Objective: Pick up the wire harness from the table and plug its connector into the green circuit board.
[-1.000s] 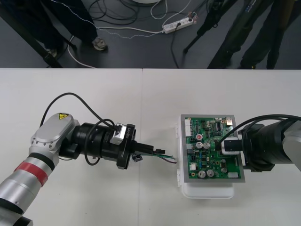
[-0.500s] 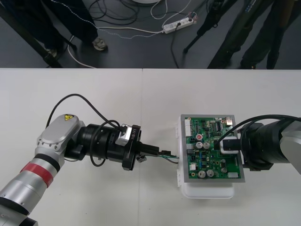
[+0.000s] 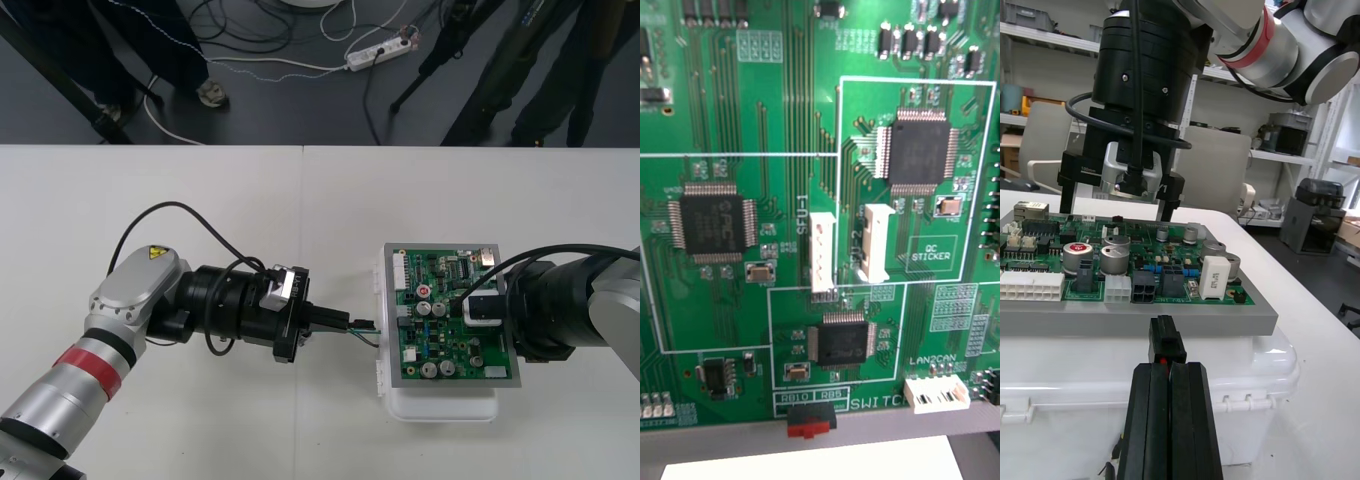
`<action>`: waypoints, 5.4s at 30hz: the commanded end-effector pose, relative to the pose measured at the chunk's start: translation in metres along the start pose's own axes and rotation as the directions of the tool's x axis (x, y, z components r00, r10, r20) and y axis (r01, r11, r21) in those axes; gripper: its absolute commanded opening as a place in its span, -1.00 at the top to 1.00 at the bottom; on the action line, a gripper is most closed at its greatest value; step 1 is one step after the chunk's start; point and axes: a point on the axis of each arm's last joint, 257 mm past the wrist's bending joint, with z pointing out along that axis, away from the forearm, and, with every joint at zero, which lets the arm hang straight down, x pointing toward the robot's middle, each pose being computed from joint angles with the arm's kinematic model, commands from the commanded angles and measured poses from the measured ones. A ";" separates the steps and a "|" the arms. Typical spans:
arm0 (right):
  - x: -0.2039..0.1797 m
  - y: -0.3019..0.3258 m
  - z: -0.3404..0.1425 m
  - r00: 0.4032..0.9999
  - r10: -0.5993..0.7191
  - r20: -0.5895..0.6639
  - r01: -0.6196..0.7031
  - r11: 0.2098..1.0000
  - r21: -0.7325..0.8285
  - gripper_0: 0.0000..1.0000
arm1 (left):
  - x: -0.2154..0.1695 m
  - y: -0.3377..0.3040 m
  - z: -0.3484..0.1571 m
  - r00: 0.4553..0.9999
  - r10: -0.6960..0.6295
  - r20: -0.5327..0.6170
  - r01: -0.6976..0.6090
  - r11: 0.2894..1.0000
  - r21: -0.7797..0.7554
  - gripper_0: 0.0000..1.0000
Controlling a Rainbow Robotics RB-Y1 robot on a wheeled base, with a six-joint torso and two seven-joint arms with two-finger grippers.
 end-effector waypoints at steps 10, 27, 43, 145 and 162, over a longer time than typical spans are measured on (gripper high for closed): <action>-0.015 -0.011 -0.008 0.999 -0.052 0.015 0.051 0.998 0.035 -1.00 | -0.020 0.019 0.032 0.999 0.027 0.025 -0.027 1.000 -0.003 1.00; -0.015 -0.010 -0.007 0.998 -0.058 0.017 0.057 0.998 0.033 -1.00 | -0.021 0.017 0.044 0.999 0.004 0.039 -0.004 1.000 -0.002 1.00; -0.021 -0.009 -0.007 0.997 -0.063 0.032 0.062 0.998 0.031 -1.00 | -0.023 0.020 0.046 0.999 0.012 0.037 -0.012 1.000 -0.003 1.00; -0.024 -0.008 -0.007 0.997 -0.066 0.040 0.065 0.997 0.029 -1.00 | -0.024 0.020 0.073 0.998 0.043 0.043 -0.043 0.999 -0.012 1.00; -0.024 -0.008 -0.007 0.997 -0.069 0.040 0.068 0.997 0.030 -1.00 | -0.023 0.020 0.074 0.998 0.051 0.039 -0.050 0.999 -0.013 1.00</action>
